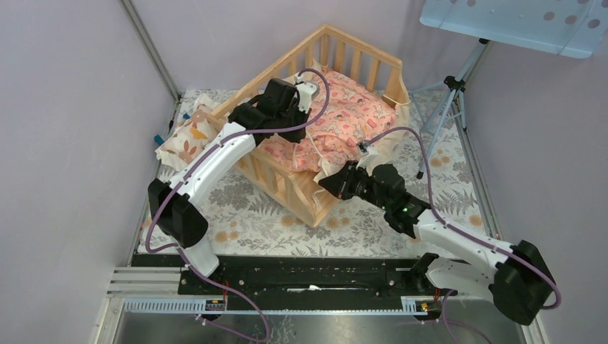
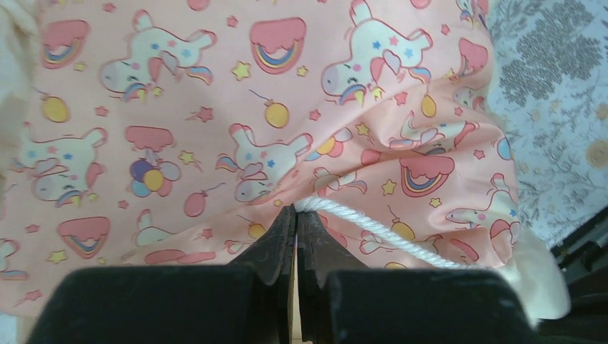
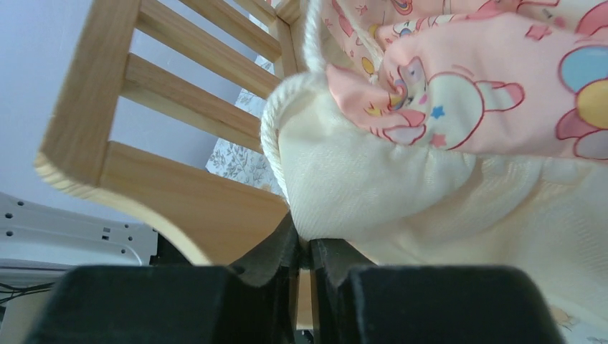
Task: Set up the pet bed
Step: Cross the ropes on the bed frame.
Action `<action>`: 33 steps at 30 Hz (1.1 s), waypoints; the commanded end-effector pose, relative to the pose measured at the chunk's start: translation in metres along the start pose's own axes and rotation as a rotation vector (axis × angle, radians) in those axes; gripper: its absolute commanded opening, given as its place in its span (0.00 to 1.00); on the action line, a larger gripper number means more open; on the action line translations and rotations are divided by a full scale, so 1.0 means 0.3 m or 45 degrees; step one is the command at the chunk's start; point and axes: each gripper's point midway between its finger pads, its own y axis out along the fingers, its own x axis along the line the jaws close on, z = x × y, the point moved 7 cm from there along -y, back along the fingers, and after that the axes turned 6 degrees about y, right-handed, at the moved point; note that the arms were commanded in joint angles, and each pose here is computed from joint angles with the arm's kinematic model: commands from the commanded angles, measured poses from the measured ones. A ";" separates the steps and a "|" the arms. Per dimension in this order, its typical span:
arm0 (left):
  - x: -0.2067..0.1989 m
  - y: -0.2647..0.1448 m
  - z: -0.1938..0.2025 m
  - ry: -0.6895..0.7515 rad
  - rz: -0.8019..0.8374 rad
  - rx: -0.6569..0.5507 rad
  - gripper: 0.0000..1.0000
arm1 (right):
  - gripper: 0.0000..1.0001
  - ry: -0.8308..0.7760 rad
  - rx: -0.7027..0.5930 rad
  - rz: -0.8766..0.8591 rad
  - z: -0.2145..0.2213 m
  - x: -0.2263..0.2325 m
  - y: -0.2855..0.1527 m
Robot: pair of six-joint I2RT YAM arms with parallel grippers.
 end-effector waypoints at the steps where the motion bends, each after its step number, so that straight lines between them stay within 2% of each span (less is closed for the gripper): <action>1: -0.055 -0.016 -0.012 -0.001 0.169 -0.068 0.00 | 0.12 -0.092 0.011 0.091 -0.043 0.045 -0.071; 8: -0.113 0.001 0.033 0.011 0.245 -0.043 0.00 | 0.13 -0.143 0.155 0.205 -0.031 0.048 -0.143; 16: -0.150 0.003 0.050 0.043 0.299 -0.029 0.00 | 0.13 -0.215 0.207 0.306 -0.072 0.081 -0.195; 28: -0.171 0.008 0.080 0.049 0.322 -0.009 0.00 | 0.20 -0.214 0.464 0.371 -0.025 0.078 -0.247; 33: -0.171 -0.002 0.085 0.047 0.323 -0.009 0.00 | 0.36 -0.199 0.526 0.355 -0.002 0.071 -0.245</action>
